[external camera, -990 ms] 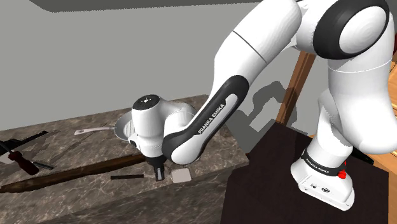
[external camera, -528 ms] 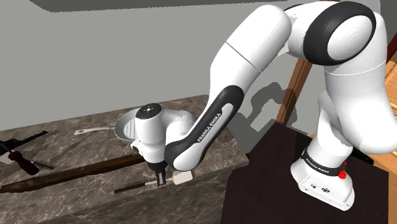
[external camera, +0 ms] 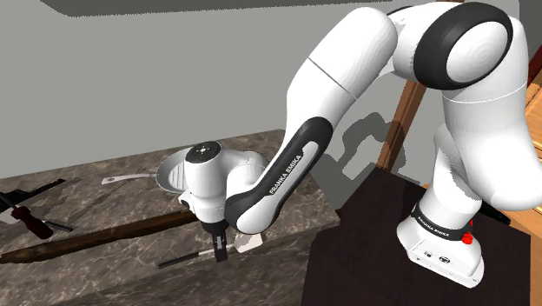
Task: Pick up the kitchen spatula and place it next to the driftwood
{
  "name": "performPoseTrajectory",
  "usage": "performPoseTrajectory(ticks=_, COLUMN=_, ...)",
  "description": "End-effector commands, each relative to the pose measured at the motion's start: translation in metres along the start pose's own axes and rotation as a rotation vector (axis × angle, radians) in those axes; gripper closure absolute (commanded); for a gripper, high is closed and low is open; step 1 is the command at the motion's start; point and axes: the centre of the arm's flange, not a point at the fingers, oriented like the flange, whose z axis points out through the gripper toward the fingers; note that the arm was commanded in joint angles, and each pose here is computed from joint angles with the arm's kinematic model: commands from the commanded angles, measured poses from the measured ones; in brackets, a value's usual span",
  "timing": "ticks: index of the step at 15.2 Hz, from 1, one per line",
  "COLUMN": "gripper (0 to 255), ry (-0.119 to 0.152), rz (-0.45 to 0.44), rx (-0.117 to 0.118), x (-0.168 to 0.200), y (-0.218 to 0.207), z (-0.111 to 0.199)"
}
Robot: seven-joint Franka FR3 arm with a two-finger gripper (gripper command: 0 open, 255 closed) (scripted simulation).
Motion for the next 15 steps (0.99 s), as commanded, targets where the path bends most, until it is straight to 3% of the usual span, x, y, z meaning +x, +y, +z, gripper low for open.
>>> performPoseTrajectory(ticks=1, gripper=0, ry=0.0, rz=0.0, rx=0.0, x=0.0, y=0.0, z=0.0)
performPoseTrajectory(ticks=3, gripper=0, ry=0.0, rz=0.0, rx=0.0, x=0.0, y=0.0, z=0.0)
performPoseTrajectory(ticks=7, gripper=0, ry=0.0, rz=0.0, rx=0.0, x=0.0, y=0.0, z=-0.05)
performPoseTrajectory(ticks=15, gripper=0, ry=0.0, rz=0.0, rx=0.0, x=0.0, y=0.0, z=-0.05)
